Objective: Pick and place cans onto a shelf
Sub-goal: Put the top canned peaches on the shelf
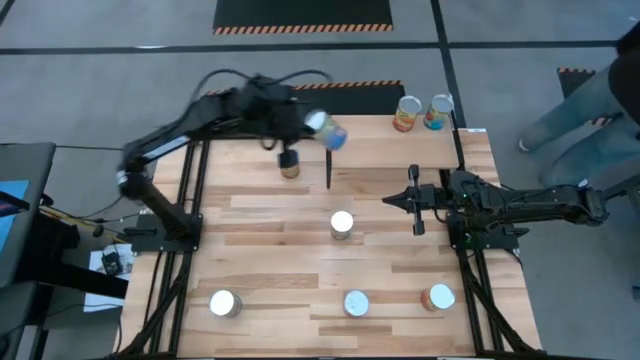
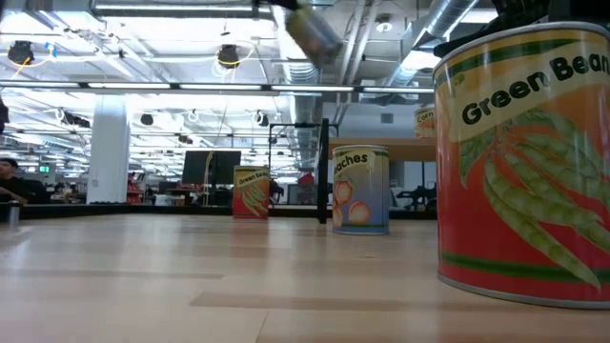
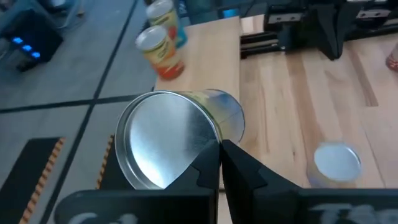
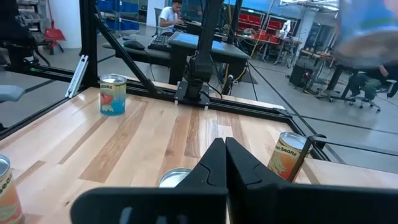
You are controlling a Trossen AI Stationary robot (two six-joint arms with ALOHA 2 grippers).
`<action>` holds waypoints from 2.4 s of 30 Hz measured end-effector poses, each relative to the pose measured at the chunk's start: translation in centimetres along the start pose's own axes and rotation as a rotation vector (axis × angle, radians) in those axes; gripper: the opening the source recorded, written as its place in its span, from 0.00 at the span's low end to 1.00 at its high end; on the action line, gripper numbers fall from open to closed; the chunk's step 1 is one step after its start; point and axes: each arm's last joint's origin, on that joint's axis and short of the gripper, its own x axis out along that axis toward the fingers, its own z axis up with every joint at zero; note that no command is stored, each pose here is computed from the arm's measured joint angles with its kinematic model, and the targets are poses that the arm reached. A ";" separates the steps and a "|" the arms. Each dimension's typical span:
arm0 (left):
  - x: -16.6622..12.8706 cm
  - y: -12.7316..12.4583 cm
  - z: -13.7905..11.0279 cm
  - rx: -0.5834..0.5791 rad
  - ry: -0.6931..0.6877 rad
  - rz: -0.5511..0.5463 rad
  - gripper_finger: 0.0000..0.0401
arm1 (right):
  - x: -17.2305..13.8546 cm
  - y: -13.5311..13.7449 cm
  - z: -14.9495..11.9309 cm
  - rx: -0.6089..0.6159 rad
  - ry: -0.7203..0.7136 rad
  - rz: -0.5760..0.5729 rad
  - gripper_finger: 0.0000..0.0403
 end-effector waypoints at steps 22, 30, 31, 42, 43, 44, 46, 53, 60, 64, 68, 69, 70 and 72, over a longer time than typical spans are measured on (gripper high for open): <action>16.3 1.2 1.5 0.099 0.072 -0.010 0.00 | 0.0 0.0 -0.2 0.003 0.023 0.004 0.02; 17.3 1.4 0.4 0.090 0.138 -0.018 0.00 | 0.0 0.1 -0.2 0.003 0.025 0.006 0.02; 17.4 1.4 0.2 0.089 0.146 -0.019 0.00 | 0.0 0.1 -0.2 0.003 0.026 0.006 0.02; 17.4 1.5 -0.2 0.080 0.175 -0.024 0.01 | 0.0 0.1 -0.2 0.010 0.026 0.006 0.02; 17.4 1.5 -0.2 0.079 0.175 -0.024 0.01 | 0.0 0.1 -0.2 0.010 0.026 0.006 0.03; 17.4 1.5 -0.2 0.079 0.176 -0.024 0.02 | 0.0 0.1 -0.3 0.011 0.027 0.006 0.03; 17.4 1.5 -0.2 0.079 0.175 -0.024 0.05 | 0.0 0.1 -0.3 0.011 0.028 0.006 0.02; 17.4 1.5 -0.2 0.080 0.176 -0.024 0.15 | 0.0 0.1 -0.3 0.011 0.030 0.006 0.02; 15.2 1.9 1.1 0.120 0.128 -0.007 0.18 | 0.0 0.1 -0.3 0.012 0.030 0.006 0.03; 12.0 1.9 2.0 0.119 0.093 -0.023 0.15 | 0.0 0.1 -0.3 0.011 0.029 0.006 0.03; 8.9 1.6 2.4 0.096 0.072 -0.108 0.05 | 0.0 0.1 -0.3 0.011 0.027 0.006 0.03; 8.5 1.5 2.4 0.083 0.064 -0.134 0.03 | 0.0 0.1 -0.3 0.010 0.027 0.005 0.03; 8.3 1.5 2.5 0.072 0.056 -0.159 0.02 | 0.0 0.0 -0.2 0.010 0.026 0.003 0.04; 8.2 1.5 2.4 0.053 0.047 -0.193 0.01 | 0.0 -0.1 -0.2 0.010 0.027 -0.034 0.04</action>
